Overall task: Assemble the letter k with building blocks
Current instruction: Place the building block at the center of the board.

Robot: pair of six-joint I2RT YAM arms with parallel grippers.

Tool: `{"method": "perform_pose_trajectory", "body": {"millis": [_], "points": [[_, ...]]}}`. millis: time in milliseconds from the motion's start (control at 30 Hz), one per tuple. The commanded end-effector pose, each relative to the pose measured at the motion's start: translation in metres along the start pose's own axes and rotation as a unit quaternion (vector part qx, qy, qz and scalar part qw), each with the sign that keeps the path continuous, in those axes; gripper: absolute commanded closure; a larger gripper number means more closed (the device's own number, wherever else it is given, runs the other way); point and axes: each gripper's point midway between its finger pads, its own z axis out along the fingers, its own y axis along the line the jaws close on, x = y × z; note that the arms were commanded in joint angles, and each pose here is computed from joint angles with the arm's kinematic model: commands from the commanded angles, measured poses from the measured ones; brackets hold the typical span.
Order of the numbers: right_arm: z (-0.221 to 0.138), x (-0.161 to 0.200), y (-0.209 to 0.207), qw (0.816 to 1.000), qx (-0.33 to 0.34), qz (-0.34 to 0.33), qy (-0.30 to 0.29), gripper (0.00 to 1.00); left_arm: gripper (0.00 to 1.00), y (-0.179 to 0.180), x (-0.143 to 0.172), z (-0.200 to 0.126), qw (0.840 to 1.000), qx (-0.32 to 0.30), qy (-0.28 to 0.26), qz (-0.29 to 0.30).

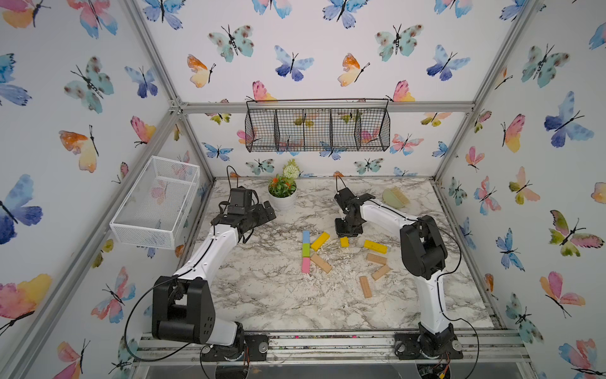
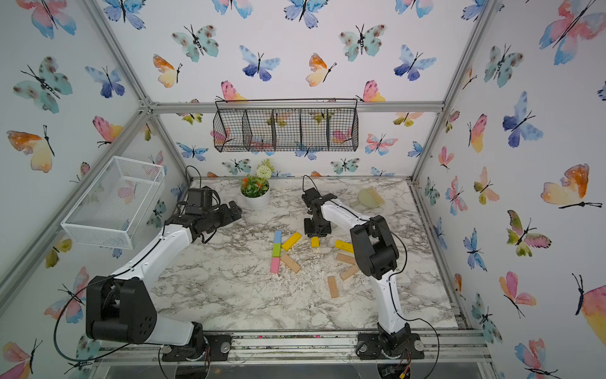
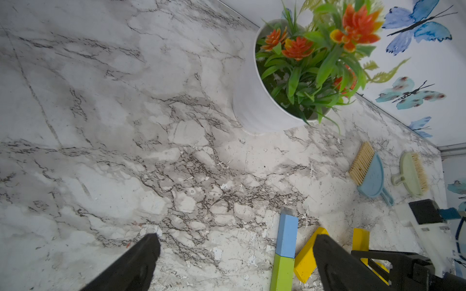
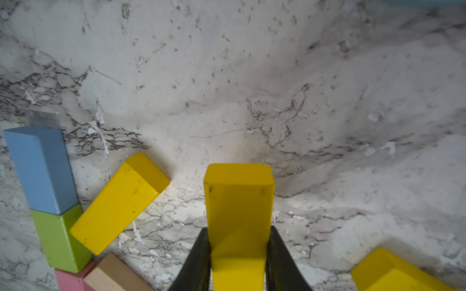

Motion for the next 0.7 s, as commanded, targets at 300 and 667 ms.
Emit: {"method": "perform_pose_trajectory", "body": {"millis": [300,667], "points": [[0.002,0.016,-0.061,0.997,0.006,0.070,0.013,0.81,0.02,-0.001,0.001,-0.005,1.000,0.003,0.000,0.001],[0.007,0.015,-0.082,0.995,0.017,0.093,0.011,0.81,0.02,0.000,0.002,-0.005,1.000,0.002,0.002,0.000]]}}
